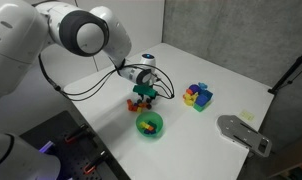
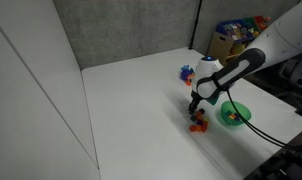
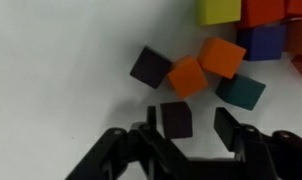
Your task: Pick up the black block on the left and place it in the green bowl
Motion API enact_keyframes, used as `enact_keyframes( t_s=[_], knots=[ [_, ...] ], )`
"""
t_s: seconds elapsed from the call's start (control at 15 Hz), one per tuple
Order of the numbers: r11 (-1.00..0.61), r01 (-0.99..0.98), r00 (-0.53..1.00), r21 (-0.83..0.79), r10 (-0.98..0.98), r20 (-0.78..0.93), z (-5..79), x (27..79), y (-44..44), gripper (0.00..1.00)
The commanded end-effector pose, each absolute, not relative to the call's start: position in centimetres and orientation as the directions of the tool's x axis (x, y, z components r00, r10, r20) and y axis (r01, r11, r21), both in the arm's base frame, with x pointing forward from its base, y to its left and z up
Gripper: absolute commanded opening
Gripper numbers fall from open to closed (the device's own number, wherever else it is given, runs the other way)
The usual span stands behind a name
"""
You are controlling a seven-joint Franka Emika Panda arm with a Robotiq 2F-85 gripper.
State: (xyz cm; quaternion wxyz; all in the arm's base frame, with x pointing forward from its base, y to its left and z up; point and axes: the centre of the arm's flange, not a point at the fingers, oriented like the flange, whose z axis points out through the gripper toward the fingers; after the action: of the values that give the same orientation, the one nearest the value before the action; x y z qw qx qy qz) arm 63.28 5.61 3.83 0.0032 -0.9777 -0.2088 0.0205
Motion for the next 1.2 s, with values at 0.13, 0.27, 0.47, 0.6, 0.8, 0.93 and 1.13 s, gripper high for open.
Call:
enact_keyframes(
  t_s=[0.13, 0.27, 0.47, 0.6, 0.8, 0.93, 1.13],
  knots=[
    [-0.92, 0.392, 0.92, 0.008, 0.391, -0.022, 5.0, 64.2, 5.5, 0.16],
    [-0.921, 0.39, 0.921, 0.012, 0.39, -0.018, 5.6, 64.5, 5.5, 0.07],
    [-0.923, 0.385, 0.923, 0.02, 0.385, -0.015, 6.9, 65.0, 5.6, 0.09],
    [-0.924, 0.381, 0.925, 0.024, 0.381, -0.008, 8.1, 65.3, 5.6, 0.09],
    [-0.925, 0.378, 0.926, 0.033, 0.377, -0.012, 10.6, 65.5, 5.3, 0.09],
    [-0.928, 0.371, 0.928, 0.04, 0.37, -0.029, 12.2, 65.3, 4.8, 0.09],
    [-0.936, 0.347, 0.937, 0.054, 0.344, -0.058, 14.4, 64.7, 3.0, 0.09]
  ],
)
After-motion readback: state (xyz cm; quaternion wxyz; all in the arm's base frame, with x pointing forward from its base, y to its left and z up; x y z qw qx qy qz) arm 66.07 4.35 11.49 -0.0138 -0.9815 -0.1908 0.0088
